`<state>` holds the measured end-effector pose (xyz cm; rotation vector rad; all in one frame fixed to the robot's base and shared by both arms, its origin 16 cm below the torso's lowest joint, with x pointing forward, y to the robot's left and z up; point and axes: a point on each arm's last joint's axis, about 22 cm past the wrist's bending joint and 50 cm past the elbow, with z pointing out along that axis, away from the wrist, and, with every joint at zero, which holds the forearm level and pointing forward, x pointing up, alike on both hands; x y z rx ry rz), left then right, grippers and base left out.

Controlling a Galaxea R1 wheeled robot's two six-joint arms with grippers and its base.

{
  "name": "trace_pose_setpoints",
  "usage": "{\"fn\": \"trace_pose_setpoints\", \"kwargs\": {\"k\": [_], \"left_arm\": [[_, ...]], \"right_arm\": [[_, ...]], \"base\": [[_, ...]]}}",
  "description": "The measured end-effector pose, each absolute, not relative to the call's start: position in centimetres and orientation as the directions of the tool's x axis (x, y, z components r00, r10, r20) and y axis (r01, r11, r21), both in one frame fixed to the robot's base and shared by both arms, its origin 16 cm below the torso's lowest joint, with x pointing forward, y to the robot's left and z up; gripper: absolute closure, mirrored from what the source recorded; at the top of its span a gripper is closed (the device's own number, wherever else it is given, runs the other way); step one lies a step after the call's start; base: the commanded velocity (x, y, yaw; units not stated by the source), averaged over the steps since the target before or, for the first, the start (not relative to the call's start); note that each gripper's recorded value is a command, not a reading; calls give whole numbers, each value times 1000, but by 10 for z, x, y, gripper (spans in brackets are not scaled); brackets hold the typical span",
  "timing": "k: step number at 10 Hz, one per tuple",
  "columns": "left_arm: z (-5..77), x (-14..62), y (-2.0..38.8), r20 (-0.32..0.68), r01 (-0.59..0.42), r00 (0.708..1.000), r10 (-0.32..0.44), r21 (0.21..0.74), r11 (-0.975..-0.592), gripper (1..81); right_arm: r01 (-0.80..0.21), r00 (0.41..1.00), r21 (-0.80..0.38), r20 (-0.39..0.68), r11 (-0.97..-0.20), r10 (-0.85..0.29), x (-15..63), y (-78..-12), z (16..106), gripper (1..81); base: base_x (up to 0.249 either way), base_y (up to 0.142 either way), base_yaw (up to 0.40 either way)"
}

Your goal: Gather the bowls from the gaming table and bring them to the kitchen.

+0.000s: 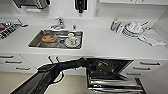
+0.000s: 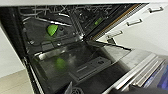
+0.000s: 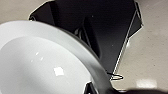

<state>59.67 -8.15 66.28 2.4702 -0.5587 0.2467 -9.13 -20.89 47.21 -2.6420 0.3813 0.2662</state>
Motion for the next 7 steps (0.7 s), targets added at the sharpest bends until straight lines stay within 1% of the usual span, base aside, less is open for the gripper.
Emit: {"fn": "trace_pose_setpoints", "kwargs": {"k": [1, 2, 3, 4, 6, 7], "left_arm": [[644, 574, -65, 254, -423, 906, -338, 517, -744, 10], [639, 560, -49, 238, -418, 909, -343, 528, -740, 10], [635, 555, -19, 229, -410, 912, -340, 525, -746, 10], [633, 551, 21, 228, -400, 916, -329, 518, -756, 10], [627, 524, 113, 194, -369, 929, -314, 487, -792, 10], [629, 504, 146, 174, -357, 934, -312, 483, -800, 10]], "right_arm": [[-311, 944, -419, -241, -853, -226, -84, -210, 474, 811], [-313, 944, -435, -238, -844, -228, -77, -210, 479, 811], [-313, 945, -450, -231, -836, -230, -67, -214, 485, 811], [-313, 947, -473, -223, -823, -231, -52, -223, 497, 811], [-303, 952, -498, -193, -813, -237, -21, -251, 519, 811], [-300, 953, -501, -186, -812, -238, -11, -269, 533, 811]], "base": [[0, 0, 0], [0, 0, 0], [0, 0, 0], [0, 0, 0], [0, 0, 0], [0, 0, 0]]}}
